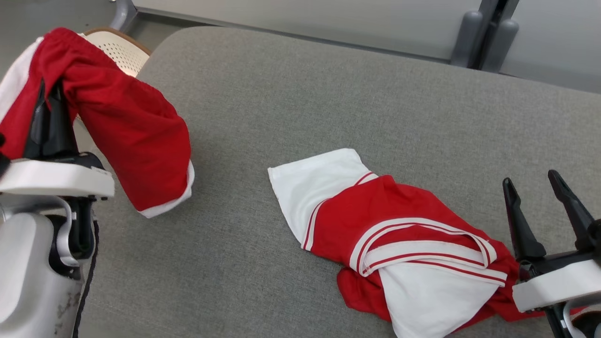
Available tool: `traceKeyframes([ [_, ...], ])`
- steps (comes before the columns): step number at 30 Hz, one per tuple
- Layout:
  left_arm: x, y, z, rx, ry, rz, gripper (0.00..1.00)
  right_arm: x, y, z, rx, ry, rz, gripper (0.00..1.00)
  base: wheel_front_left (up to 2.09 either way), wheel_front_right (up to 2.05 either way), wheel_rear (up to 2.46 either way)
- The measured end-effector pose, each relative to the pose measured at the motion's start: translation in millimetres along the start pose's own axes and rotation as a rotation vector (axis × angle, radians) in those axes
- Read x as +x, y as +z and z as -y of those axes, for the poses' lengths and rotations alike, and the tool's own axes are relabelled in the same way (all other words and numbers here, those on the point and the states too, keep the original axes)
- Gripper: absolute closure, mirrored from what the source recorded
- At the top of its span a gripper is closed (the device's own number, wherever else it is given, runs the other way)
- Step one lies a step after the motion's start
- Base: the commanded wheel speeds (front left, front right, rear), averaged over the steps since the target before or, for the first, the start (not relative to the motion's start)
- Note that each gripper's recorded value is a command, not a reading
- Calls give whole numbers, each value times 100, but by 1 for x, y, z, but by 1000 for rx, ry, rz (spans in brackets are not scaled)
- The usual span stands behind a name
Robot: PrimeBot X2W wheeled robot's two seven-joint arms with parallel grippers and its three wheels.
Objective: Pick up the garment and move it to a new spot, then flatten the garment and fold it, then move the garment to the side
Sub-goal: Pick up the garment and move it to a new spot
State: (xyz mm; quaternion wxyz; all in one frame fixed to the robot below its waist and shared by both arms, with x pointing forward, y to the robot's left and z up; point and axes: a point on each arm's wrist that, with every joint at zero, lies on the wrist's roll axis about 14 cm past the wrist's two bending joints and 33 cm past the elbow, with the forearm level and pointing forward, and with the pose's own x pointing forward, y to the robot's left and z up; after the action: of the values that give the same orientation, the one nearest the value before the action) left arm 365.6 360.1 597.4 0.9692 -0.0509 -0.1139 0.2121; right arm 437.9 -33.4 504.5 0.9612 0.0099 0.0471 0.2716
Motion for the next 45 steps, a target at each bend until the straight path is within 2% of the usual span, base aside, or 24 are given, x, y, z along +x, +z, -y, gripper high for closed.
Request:
traceKeyframes([
  [3, 22, -16, -5, 8, 10, -30, 100, 9, -6, 9, -7, 0, -13, 0, 0, 0, 0],
  [11, 62, -108, -25, 90, 16, -274, 100, 28, -38, 32, 9, -8, -82, 0, 0, 0, 0],
  [16, 57, -166, -34, 138, 23, -450, 100, 30, -52, 45, 17, -30, -107, 0, 0, 0, 0],
  [22, 33, -213, -39, 101, 70, -605, 100, 27, -57, 54, 23, -53, -118, 0, 0, 0, 0],
  [23, 31, -218, -39, 84, 81, -616, 58, 27, -57, 56, 23, -58, -115, 0, 0, 0, 0],
  [24, 30, -221, -38, 73, 86, -622, 0, 26, -56, 58, 23, -65, -112, 0, 0, 0, 0],
  [30, 33, -210, -40, -23, 133, -568, 0, 21, -44, 59, 26, -89, -72, 0, 0, 0, 0],
  [37, 31, -155, -53, -19, 123, -388, 0, 5, -27, 50, 39, -110, -32, 0, 0, 0, 0],
  [45, 13, -102, -6, 31, -44, -204, 0, -22, -4, 44, 33, -148, 21, 0, 0, 0, 0],
])
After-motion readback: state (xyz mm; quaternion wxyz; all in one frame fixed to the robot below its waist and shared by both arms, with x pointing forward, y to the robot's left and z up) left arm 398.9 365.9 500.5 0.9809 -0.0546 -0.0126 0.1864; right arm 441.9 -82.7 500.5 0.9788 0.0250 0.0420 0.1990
